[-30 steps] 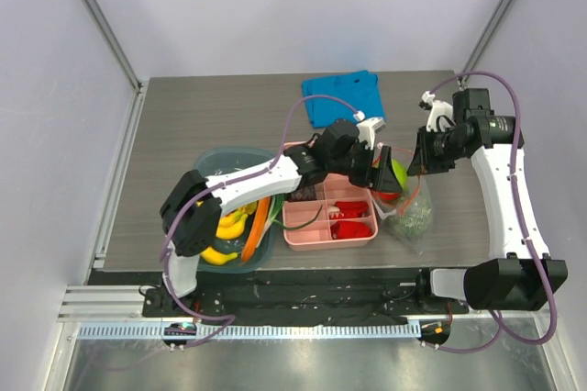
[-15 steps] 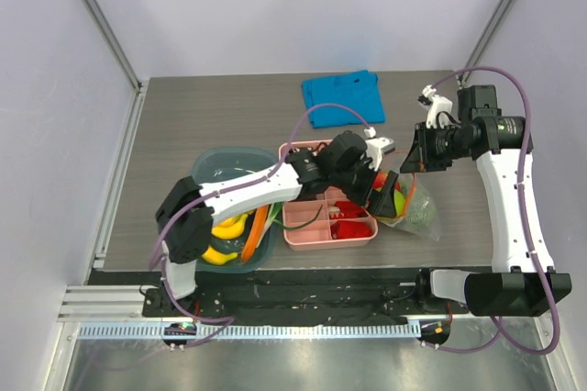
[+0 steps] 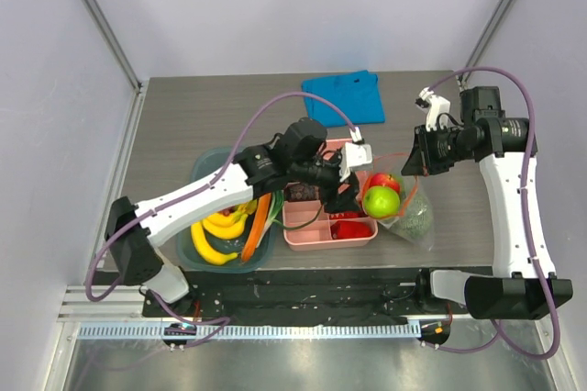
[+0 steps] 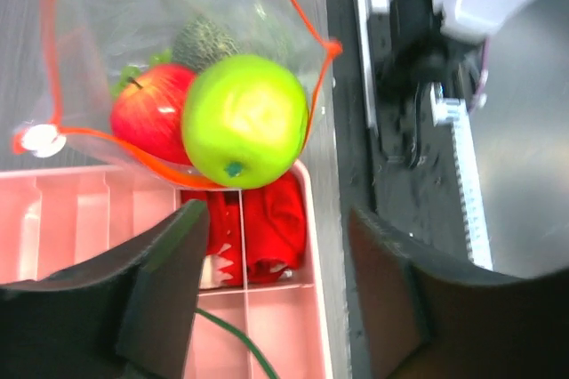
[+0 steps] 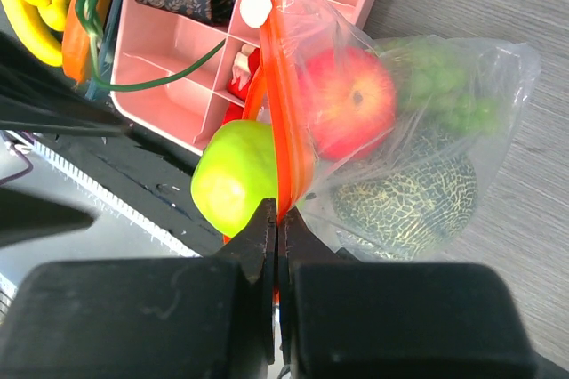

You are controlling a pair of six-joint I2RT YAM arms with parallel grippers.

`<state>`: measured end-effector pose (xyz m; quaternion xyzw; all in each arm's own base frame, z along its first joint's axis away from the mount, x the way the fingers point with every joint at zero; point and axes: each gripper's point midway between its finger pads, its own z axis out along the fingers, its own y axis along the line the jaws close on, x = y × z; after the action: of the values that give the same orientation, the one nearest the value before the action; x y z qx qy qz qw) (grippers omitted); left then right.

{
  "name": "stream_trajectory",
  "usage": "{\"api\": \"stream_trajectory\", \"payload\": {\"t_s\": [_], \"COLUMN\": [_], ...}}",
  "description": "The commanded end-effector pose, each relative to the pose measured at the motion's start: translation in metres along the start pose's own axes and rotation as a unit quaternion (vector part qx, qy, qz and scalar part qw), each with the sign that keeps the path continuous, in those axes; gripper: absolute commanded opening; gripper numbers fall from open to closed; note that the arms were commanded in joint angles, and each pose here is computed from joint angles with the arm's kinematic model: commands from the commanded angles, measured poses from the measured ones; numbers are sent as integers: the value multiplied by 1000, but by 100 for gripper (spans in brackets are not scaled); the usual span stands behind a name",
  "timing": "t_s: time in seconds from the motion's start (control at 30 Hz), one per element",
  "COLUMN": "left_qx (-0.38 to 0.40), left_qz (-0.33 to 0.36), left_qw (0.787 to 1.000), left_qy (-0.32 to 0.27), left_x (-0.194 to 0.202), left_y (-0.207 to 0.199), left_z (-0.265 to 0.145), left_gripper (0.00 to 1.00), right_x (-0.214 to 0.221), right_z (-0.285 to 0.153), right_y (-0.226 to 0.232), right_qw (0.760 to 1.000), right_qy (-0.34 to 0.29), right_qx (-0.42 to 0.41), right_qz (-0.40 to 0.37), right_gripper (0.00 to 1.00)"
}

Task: Place the food in the zip-top bag and seal the zipper
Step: Place the fake fruit in the zipper food storage bag, then adjust the zipper food storage bag at the center of the board.

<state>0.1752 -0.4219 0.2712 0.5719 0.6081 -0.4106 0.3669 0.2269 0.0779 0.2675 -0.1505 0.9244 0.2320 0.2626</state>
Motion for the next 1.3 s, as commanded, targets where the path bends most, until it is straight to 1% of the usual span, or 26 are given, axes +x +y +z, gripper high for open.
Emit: {"api": "stream_trajectory", "payload": {"t_s": [0.0,0.03,0.07,0.13,0.17,0.2,0.27,0.3,0.33,0.37,0.43,0.47,0.5,0.53,0.57,0.6,0.63,0.67,0.7,0.77,0.8,0.87,0.9,1.07,1.2,1.27], "left_qx": [61,64,64,63,61,60,51,38,21,7,-17,-11,-4,8,8,7,8,14,18,40,44,55,56,51,54,59], "left_qz": [51,45,44,42,39,19,4,-1,-18,-16,-37,-48,-53,-52,-37,-25,-10,29,49,97,127,163,202,271,338,352], "left_qw": [995,995,994,994,995,996,998,999,999,997,994,994,994,995,997,998,999,999,998,994,991,985,977,961,939,934], "left_qy": [56,66,71,76,71,63,24,-3,-45,-69,-100,-94,-90,-84,-63,-59,-43,-25,-22,10,9,27,29,34,28,28], "left_x": [35,44,47,54,53,48,28,9,-15,-28,-50,-47,-48,-47,-35,-35,-19,-7,-6,19,17,35,38,41,36,36], "left_y": [-8,-6,-7,-3,-1,-2,4,10,16,22,32,33,32,27,28,25,24,23,21,18,14,10,11,14,16,15], "left_z": [14,21,26,38,43,48,62,64,67,67,65,70,70,68,67,60,59,54,45,35,26,20,18,12,15,19], "left_gripper": [58,52,42,34,31,31,30,30,31,35,45,55,60,62,65,68,72,73,74,77,77,77,76,72,70,68], "right_x": [-6,-7,-7,-8,-10,-10,-10,-9,-9,-9,-7,-8,-7,-6,-7,-6,-6,-6,-5,-5,-5,-6,-7,-7,-6,-6], "right_z": [-19,-20,-20,-21,-22,-22,-22,-21,-20,-19,-19,-20,-20,-20,-22,-22,-23,-23,-24,-24,-25,-26,-27,-27,-28,-28], "right_y": [21,23,24,27,28,28,32,33,32,32,34,36,36,37,39,39,40,41,42,44,44,45,47,50,52,54], "right_qw": [998,998,998,998,997,997,997,997,997,997,997,996,996,996,996,996,996,995,995,995,995,994,994,993,992,991], "right_qy": [-38,-40,-41,-43,-46,-46,-45,-44,-43,-40,-36,-38,-36,-35,-37,-36,-36,-36,-36,-38,-38,-40,-42,-43,-42,-42], "right_qx": [-25,-26,-29,-36,-37,-39,-50,-52,-53,-55,-60,-65,-67,-70,-72,-73,-74,-77,-79,-82,-82,-85,-90,-99,-103,-109], "right_qz": [-43,-45,-44,-41,-41,-40,-36,-37,-35,-35,-34,-37,-37,-37,-40,-43,-44,-46,-47,-49,-50,-51,-52,-57,-57,-58], "right_gripper": [1,1,1,1,1,1,1,1,1,1,1,1,1,1,1,1,1,1,1,1,1,1,1,1,1,1]}}
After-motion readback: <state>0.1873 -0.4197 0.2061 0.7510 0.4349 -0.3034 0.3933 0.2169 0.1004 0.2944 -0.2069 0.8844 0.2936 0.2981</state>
